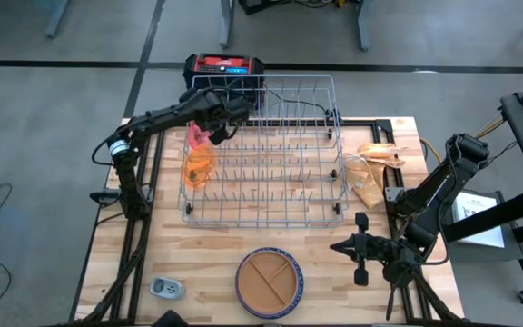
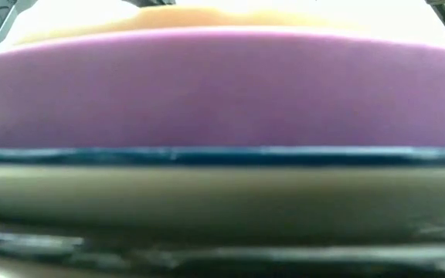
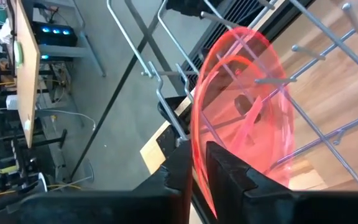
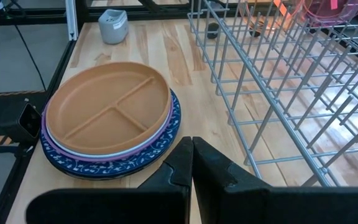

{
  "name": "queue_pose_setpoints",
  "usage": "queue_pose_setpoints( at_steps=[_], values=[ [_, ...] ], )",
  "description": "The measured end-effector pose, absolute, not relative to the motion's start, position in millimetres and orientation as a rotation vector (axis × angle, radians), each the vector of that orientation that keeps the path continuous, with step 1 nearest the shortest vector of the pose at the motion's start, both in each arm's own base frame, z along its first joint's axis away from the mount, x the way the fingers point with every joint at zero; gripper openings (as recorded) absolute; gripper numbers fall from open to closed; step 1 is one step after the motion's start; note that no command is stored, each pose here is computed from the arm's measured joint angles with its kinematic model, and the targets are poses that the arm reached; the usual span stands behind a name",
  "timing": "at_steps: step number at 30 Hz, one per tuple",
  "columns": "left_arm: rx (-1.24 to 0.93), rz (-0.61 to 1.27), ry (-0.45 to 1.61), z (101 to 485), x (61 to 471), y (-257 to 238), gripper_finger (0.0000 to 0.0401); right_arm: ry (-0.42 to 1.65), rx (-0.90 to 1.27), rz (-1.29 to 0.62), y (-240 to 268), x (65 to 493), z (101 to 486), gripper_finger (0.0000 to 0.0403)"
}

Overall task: Sort dishes
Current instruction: Put the pink plate into the dish rack, then put the brown plate into the dish rack

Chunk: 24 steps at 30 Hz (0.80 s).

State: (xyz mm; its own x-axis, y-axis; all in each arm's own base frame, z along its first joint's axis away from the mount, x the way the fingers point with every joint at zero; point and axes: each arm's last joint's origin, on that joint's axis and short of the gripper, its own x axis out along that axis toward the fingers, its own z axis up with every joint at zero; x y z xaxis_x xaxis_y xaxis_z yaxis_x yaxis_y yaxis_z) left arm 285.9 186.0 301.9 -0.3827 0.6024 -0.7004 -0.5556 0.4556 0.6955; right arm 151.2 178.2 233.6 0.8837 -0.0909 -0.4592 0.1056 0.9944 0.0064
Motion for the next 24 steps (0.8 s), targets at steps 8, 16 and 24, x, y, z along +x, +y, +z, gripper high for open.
queue_pose_setpoints(
  at_steps=[8,16,24],
  values=[
    [0.075,1.267,1.514,304.9,285.7,187.2,0.0066,0.477,0.031,-0.102,178.2,151.1,233.5,0.0000],
    [0.096,1.264,1.511,311.3,286.4,185.3,0.0093,0.477,0.028,-0.102,178.2,151.1,233.5,0.0000],
    [0.134,1.222,1.379,358.5,295.8,171.8,0.0096,0.395,-0.035,-0.219,172.3,154.0,235.4,0.0000]
  ],
)
